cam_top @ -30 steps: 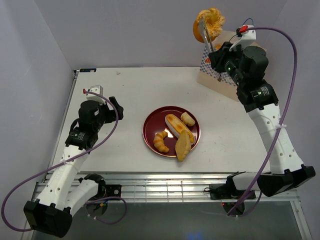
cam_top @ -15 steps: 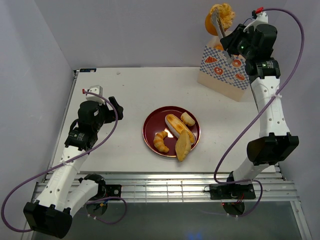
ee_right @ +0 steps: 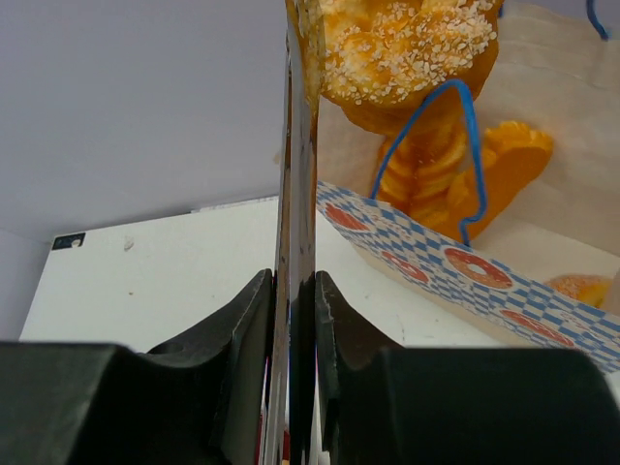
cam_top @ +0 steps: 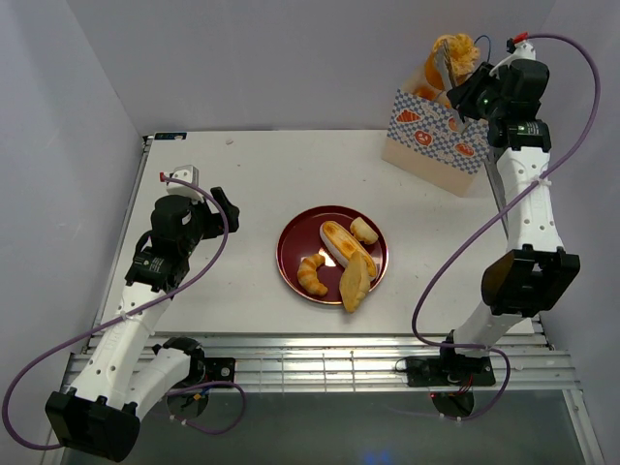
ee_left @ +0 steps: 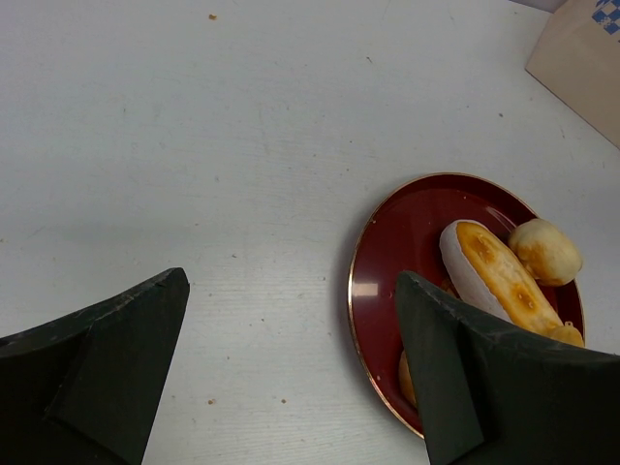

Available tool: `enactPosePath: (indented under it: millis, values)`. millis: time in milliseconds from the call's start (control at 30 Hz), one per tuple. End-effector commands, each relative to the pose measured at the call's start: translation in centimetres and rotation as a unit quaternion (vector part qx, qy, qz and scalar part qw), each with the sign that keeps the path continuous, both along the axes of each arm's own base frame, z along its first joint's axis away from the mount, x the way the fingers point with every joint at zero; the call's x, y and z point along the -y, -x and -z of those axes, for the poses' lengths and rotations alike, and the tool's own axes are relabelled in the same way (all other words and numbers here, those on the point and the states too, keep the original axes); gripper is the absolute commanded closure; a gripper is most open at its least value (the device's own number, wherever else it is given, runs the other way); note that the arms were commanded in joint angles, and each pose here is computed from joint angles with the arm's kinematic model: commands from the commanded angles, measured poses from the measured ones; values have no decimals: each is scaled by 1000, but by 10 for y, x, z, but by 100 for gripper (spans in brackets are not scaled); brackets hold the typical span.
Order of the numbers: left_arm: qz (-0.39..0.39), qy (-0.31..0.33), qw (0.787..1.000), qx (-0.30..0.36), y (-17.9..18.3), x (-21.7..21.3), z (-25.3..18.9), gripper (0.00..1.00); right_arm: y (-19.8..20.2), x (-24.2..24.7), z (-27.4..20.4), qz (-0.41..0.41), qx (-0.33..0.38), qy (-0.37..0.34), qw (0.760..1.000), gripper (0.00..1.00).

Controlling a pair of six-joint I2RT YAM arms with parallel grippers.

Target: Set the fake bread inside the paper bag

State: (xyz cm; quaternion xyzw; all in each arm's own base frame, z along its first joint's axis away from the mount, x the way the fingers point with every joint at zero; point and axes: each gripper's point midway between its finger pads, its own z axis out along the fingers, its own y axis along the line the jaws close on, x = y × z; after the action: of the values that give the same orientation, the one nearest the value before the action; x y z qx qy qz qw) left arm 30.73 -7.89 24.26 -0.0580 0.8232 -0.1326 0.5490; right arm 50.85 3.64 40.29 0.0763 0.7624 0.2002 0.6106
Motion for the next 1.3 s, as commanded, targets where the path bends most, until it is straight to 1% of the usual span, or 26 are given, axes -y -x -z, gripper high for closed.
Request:
enactPosePath:
  millis: [0,67,133,167,233,267,400,467,500,533,567,733,833,967,1033,1133,1167,1200,1233,1267]
  values:
    - [7,10,1000,18,0,4,-14,2,6,6,-25,0,44,-9,999,92]
    - [7,10,1000,16,-1,4,-13,2,5,10,-16,1,34,-15,999,91]
    - [7,9,1000,14,-1,4,-11,2,3,10,-9,-4,26,-21,999,86]
    - [7,9,1000,14,-1,4,-11,2,3,8,-6,-15,21,-23,999,78]
    - [7,8,1000,11,-2,4,-10,2,3,7,-5,-20,20,-26,999,69]
    - [8,9,1000,12,-2,5,-10,2,4,6,-5,-23,19,-27,999,63]
    - [5,8,1000,14,-2,3,-11,2,8,3,-15,-31,29,-28,999,57]
    - [20,11,1000,18,0,8,-14,12,12,3,-20,-33,34,-27,999,54]
    - [19,12,999,23,1,7,-15,10,13,2,-20,-34,34,-27,998,53]
    - [14,13,1000,23,1,6,-15,5,14,2,-21,-34,35,-27,998,53]
    - [0,8,1000,22,0,1,-14,2,16,2,-24,-35,38,-26,998,52]
    - [5,8,1000,11,-2,4,-10,2,28,-2,-31,-46,46,-26,998,52]
    - [2,8,1000,12,-2,3,-10,2,41,-8,-43,-61,66,-24,996,52]
    - [-4,5,1000,11,-2,1,-9,2,73,-21,-66,-94,104,-20,990,52]
    - [-5,5,1000,11,-3,0,-9,2,87,-28,-70,-109,111,-16,988,52]
    - [-3,4,1000,11,-2,1,-9,2,117,-48,-62,-146,118,-7,982,52]
    - [-4,3,1000,10,-2,0,-8,2,136,-56,-69,-159,138,1,978,52]
    - [-6,2,1000,11,-3,-1,-8,2,139,-61,-46,-166,124,-1,978,52]
    - [-11,0,1000,11,-3,-3,-8,2,146,-67,-39,-173,122,-1,977,52]
    - [-12,0,1000,12,-2,-3,-8,2,163,-83,-38,-196,130,0,972,52]
